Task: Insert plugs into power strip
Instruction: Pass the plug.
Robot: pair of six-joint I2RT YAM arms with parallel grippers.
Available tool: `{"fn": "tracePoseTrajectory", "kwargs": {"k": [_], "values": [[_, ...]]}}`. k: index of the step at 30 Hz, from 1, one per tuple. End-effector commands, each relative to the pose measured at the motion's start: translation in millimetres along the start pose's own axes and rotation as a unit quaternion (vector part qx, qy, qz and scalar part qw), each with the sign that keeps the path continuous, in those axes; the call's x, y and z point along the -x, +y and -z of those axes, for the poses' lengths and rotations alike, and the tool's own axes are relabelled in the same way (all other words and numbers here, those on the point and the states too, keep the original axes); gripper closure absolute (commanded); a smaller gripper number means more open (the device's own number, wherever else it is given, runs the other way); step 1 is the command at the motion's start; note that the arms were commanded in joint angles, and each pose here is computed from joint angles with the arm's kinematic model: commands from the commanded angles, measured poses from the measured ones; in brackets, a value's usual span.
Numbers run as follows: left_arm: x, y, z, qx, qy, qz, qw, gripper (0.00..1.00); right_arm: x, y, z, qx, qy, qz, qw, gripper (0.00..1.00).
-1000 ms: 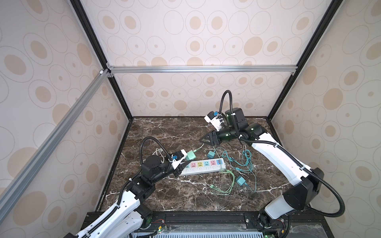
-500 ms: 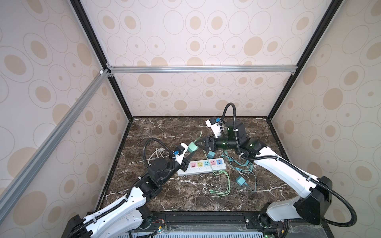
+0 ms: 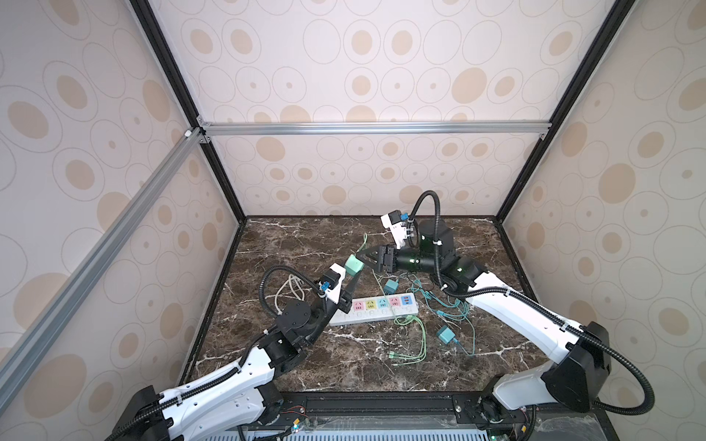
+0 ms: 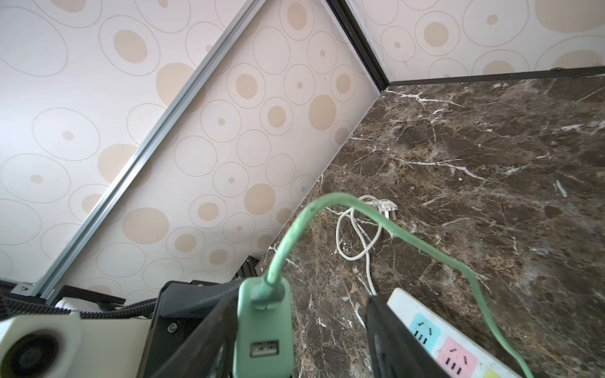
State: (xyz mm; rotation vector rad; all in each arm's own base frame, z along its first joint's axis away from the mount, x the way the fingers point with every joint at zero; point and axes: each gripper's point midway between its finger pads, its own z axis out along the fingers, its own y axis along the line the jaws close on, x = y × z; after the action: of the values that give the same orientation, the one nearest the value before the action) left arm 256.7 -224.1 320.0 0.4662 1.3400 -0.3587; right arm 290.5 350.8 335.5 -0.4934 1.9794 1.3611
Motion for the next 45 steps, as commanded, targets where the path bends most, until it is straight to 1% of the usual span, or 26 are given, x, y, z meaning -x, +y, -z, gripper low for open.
{"fn": "tracePoseTrajectory", "kwargs": {"k": [1, 4, 12, 15, 21, 25, 31, 34, 37, 40, 42, 44, 45], "values": [[21, 6, 2, 0.022, -0.038, -0.001, 0.999, 0.85, -4, 9, -7, 0.040, 0.011, -0.020, 0.999, 0.42], [19, 9, 3, 0.032, -0.039, -0.003, 0.999, 0.85, -7, 11, -9, 0.052, 0.020, -0.029, 0.998, 0.46], [12, 8, 3, 0.035, -0.033, -0.009, 0.999, 0.85, -12, 17, -12, 0.070, 0.036, -0.033, 0.996, 0.46], [12, 6, 2, 0.030, -0.033, -0.010, 0.999, 0.85, -13, 18, -14, 0.077, 0.041, -0.036, 0.996, 0.48], [10, 4, 2, 0.027, -0.030, -0.014, 0.999, 0.84, -17, 22, -19, 0.090, 0.056, -0.040, 0.994, 0.51], [10, 4, 2, 0.027, -0.030, -0.016, 0.999, 0.84, -18, 23, -20, 0.094, 0.059, -0.039, 0.993, 0.56], [6, 0, 2, 0.018, -0.025, -0.015, 0.999, 0.84, -15, 27, -20, 0.100, 0.053, -0.035, 0.993, 0.57], [3, -1, 2, 0.016, -0.022, -0.012, 1.000, 0.84, -12, 28, -19, 0.101, 0.047, -0.031, 0.993, 0.60], [2, -1, 4, 0.017, -0.021, -0.012, 1.000, 0.84, -12, 28, -18, 0.102, 0.047, -0.029, 0.993, 0.63], [1, -1, 4, 0.016, -0.018, -0.012, 1.000, 0.83, -13, 28, -19, 0.101, 0.048, -0.030, 0.993, 0.71], [0, -1, 5, 0.016, -0.017, -0.011, 1.000, 0.82, -13, 29, -19, 0.103, 0.051, -0.029, 0.993, 0.74], [-3, -2, 5, 0.014, -0.013, -0.009, 1.000, 0.78, -14, 29, -19, 0.105, 0.053, -0.029, 0.993, 0.77], [-4, -2, 5, 0.013, -0.010, -0.007, 1.000, 0.75, -14, 29, -20, 0.105, 0.055, -0.027, 0.993, 0.79]]}}
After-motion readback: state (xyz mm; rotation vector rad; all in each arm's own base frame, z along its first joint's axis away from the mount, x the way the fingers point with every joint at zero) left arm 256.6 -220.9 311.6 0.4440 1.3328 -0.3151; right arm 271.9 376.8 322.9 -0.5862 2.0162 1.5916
